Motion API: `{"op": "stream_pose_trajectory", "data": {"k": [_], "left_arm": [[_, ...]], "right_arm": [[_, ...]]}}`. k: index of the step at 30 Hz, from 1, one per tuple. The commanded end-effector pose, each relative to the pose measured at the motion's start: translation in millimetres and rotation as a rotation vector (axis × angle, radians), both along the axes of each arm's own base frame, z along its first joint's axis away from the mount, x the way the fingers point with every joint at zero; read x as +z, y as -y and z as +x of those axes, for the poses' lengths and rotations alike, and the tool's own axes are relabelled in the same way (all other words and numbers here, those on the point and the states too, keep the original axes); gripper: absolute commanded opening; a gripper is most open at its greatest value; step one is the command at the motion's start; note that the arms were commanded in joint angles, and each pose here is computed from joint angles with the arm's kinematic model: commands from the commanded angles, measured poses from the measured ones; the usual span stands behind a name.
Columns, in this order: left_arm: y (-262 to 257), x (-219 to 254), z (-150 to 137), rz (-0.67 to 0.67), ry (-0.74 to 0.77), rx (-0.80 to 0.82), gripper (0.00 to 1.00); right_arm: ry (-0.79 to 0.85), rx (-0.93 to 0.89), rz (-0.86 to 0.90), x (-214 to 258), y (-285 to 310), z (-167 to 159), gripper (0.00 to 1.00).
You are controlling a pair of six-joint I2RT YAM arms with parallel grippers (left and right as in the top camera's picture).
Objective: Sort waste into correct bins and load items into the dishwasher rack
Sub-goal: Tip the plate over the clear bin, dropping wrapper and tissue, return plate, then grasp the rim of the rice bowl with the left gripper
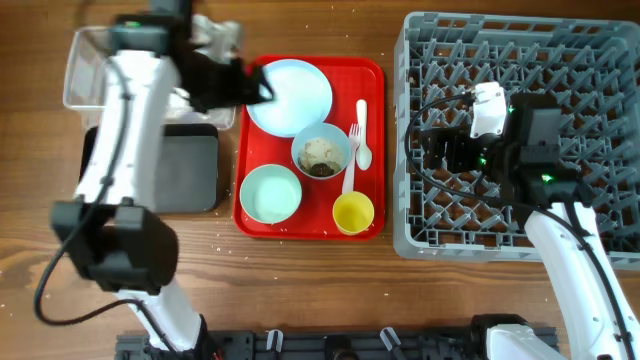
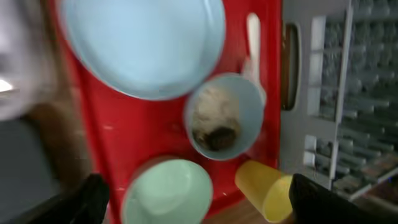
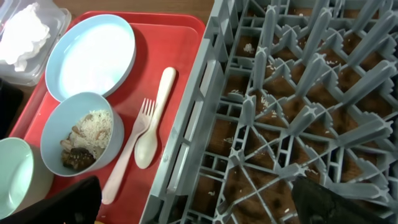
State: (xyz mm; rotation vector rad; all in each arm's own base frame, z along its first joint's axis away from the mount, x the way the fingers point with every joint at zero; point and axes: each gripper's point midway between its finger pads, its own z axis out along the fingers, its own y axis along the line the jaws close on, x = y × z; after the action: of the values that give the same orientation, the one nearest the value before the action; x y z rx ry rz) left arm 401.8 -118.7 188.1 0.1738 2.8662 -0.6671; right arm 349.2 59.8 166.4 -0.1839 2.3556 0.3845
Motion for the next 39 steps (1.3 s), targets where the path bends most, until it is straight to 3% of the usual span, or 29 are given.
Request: {"op": "stream_pose_trajectory", "data": {"k": [1,4,11,16,21,26,29,33,39], "left_arm": [[35,-34,-23,0.101,-0.106,0.005,0.91],[51,-55,-30,0.171,-0.114,0.032,0.91],[133,-97,-23,0.092,0.057,-0.083,0.91],[167,-122,-21,0.084,0.111,-0.139,0.8],[171,-152,-26,0.147,0.074,-0.125,0.74],[172,-174,-30,0.167,0.037,-0.133,0.62],[172,-176,-30,0.169,0.034,-0.134,0.49],[172,-175,-30,0.168,0.037,-0.134,0.43],[173,-173,-29,0.161,0.033,-0.114,0.21]], "right_arm": [[0.003,-0.005,0.027,5,-2,4,1.0],[0.003,-0.004,0.027,5,-2,4,1.0],[0.002,-0.005,0.027,5,-2,4,1.0],[-0.009,-0.02,0.041,4,-2,3,1.0],[-0.012,-0.021,0.042,4,-2,3,1.0],[-0.017,-0.021,0.042,3,-2,2,1.0],[-0.017,-0.021,0.041,3,-2,2,1.0],[-0.016,-0.021,0.041,3,-2,2,1.0],[-0.016,-0.02,0.041,3,-2,2,1.0]]}}
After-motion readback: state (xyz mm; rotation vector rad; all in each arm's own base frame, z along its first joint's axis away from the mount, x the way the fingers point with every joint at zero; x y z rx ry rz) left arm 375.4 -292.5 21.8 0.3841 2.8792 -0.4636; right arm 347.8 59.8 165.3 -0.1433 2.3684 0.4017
